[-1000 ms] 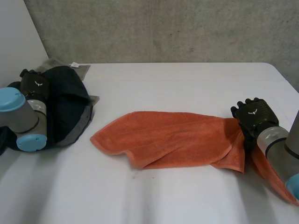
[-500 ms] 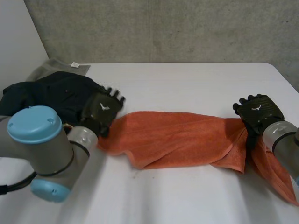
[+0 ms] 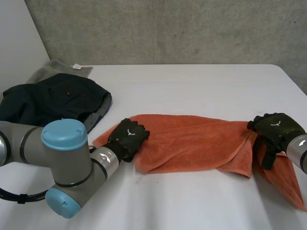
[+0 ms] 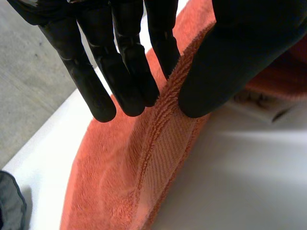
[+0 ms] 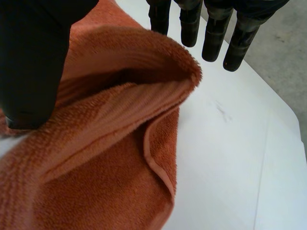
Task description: Fold the laundry.
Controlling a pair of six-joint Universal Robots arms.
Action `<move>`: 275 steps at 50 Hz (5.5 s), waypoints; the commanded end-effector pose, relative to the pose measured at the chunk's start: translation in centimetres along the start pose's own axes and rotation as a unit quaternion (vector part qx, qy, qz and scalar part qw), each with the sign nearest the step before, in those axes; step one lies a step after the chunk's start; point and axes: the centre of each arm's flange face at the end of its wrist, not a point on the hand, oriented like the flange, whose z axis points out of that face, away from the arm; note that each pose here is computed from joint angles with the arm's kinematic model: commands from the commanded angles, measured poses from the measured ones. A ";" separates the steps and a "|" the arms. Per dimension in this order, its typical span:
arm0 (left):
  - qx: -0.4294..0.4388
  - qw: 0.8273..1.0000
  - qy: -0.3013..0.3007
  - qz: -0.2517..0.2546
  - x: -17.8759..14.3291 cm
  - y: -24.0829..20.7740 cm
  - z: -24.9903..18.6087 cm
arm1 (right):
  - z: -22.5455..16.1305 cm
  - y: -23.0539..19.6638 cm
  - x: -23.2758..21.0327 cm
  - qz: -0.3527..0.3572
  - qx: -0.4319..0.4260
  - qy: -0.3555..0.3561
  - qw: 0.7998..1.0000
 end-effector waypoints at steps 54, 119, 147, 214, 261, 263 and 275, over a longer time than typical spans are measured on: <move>0.158 0.962 -0.182 -0.129 -9.8 -11.5 -8.3 | -3.0 -2.6 2.1 0.143 0.047 -0.036 0.988; 0.105 0.929 -0.297 -0.195 -17.5 -6.4 -2.8 | -3.4 -7.3 2.3 0.015 0.189 0.002 0.982; 0.045 0.953 -0.249 -0.164 -13.7 -3.9 -4.9 | 1.0 -2.2 -2.5 0.036 0.071 -0.062 0.995; -0.087 0.990 -0.111 0.021 -6.4 5.3 -1.6 | 1.3 -1.6 -2.8 0.036 0.070 -0.061 0.995; 0.177 0.932 -0.315 0.041 -19.9 -14.7 1.3 | 3.6 -15.1 5.8 -0.108 0.253 0.176 0.945; 0.244 0.903 -0.352 0.047 -21.3 -17.8 0.6 | 2.8 -17.0 6.8 -0.102 0.298 0.206 0.927; 0.216 0.921 -0.324 -0.010 -17.8 -15.4 -1.0 | 1.2 -16.4 6.0 -0.105 0.317 0.202 0.921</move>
